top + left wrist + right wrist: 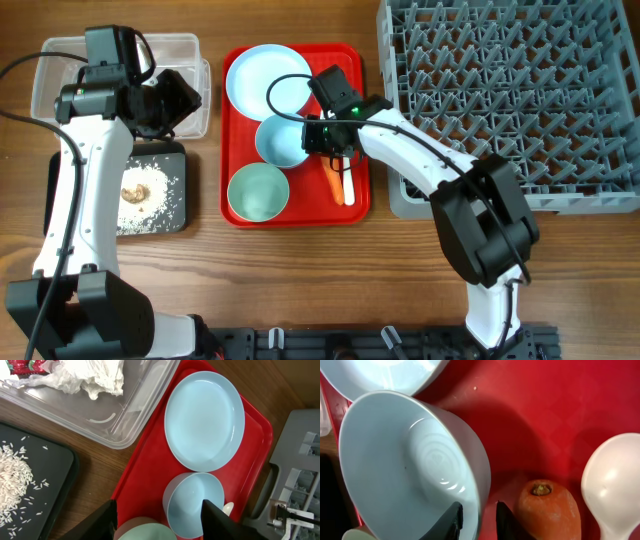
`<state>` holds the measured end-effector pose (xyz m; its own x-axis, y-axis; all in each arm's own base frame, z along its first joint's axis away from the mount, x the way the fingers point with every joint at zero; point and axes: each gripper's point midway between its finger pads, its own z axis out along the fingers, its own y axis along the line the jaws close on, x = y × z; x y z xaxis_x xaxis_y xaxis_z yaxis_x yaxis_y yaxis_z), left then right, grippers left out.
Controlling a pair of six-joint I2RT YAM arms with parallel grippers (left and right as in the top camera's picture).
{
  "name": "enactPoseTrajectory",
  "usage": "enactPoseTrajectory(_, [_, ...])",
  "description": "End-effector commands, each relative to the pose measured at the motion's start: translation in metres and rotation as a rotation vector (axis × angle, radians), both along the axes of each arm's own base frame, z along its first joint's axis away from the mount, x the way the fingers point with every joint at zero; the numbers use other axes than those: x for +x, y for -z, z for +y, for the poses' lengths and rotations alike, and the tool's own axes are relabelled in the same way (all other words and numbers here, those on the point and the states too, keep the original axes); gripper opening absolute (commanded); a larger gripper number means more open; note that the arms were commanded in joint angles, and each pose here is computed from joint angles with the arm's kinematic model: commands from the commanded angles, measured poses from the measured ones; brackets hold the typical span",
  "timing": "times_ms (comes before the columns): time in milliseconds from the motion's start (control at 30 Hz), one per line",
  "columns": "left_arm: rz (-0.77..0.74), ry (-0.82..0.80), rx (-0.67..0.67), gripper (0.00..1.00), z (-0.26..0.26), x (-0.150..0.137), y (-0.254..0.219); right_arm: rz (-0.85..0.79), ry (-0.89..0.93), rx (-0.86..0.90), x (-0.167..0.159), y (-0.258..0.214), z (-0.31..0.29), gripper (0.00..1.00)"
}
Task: Sort waste into correct bins and load items into the dishwasher rack
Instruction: 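Lift the white bowl and place it upright in the rack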
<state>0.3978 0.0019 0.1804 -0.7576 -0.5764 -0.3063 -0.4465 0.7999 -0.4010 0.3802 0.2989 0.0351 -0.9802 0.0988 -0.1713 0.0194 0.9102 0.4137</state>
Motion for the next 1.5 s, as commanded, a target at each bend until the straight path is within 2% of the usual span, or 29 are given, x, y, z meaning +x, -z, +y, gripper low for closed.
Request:
enactPoseTrajectory(0, [-0.022, -0.011, 0.002, 0.53, 0.002, -0.001, -0.009, 0.041, 0.001, -0.007, -0.008, 0.013, 0.001, 0.25])
enactPoseTrajectory(133, [-0.022, -0.011, 0.002, 0.53, 0.002, -0.001, -0.009, 0.06, 0.024, -0.008, -0.009, 0.017, 0.001, 0.2])
enactPoseTrajectory(267, [-0.022, -0.011, 0.002, 0.54, 0.002, -0.001, -0.009, 0.063, 0.024, -0.004, -0.009, 0.019, 0.002, 0.06])
enactPoseTrajectory(300, [-0.022, -0.011, 0.002, 0.54, 0.002, -0.001, -0.009, 0.062, 0.023, -0.002, -0.008, 0.019, 0.002, 0.04])
enactPoseTrajectory(500, [-0.019, -0.011, 0.001, 0.57, 0.002, -0.001, -0.008, 0.064, 0.016, 0.015, -0.009, 0.017, 0.005, 0.04])
enactPoseTrajectory(567, [-0.016, -0.011, 0.001, 0.61, 0.002, -0.002, -0.008, 0.059, 0.015, 0.018, -0.007, 0.017, 0.006, 0.04])
enactPoseTrajectory(667, [-0.014, -0.011, 0.001, 0.72, 0.002, -0.002, -0.008, 0.039, 0.002, 0.031, -0.003, 0.01, 0.008, 0.04])
enactPoseTrajectory(733, [-0.014, -0.011, 0.001, 0.82, 0.002, -0.002, -0.008, 0.004, -0.033, 0.037, 0.001, -0.002, 0.009, 0.04])
enactPoseTrajectory(800, [-0.015, -0.011, 0.001, 1.0, 0.002, -0.002, -0.008, -0.033, -0.047, 0.047, 0.005, -0.02, 0.007, 0.04])
enactPoseTrajectory(1067, [-0.02, -0.011, 0.002, 1.0, 0.002, -0.001, -0.008, -0.324, 0.057, 0.035, 0.038, -0.13, -0.039, 0.04])
enactPoseTrajectory(1133, [-0.019, -0.011, 0.002, 1.0, 0.002, -0.001, -0.008, -0.408, 0.112, -0.01, 0.046, -0.155, -0.06, 0.04])
enactPoseTrajectory(1233, [-0.019, -0.011, 0.002, 1.0, 0.002, -0.001, -0.008, -0.585, 0.264, -0.207, 0.064, -0.194, -0.119, 0.04])
enactPoseTrajectory(1367, [-0.019, -0.011, 0.001, 1.0, 0.002, -0.001, -0.008, -0.785, 0.465, -0.602, 0.08, -0.236, -0.201, 0.04])
enactPoseTrajectory(1467, [-0.019, -0.011, 0.001, 1.0, 0.002, -0.001, -0.008, -0.889, 0.543, -0.903, 0.09, -0.265, -0.242, 0.04])
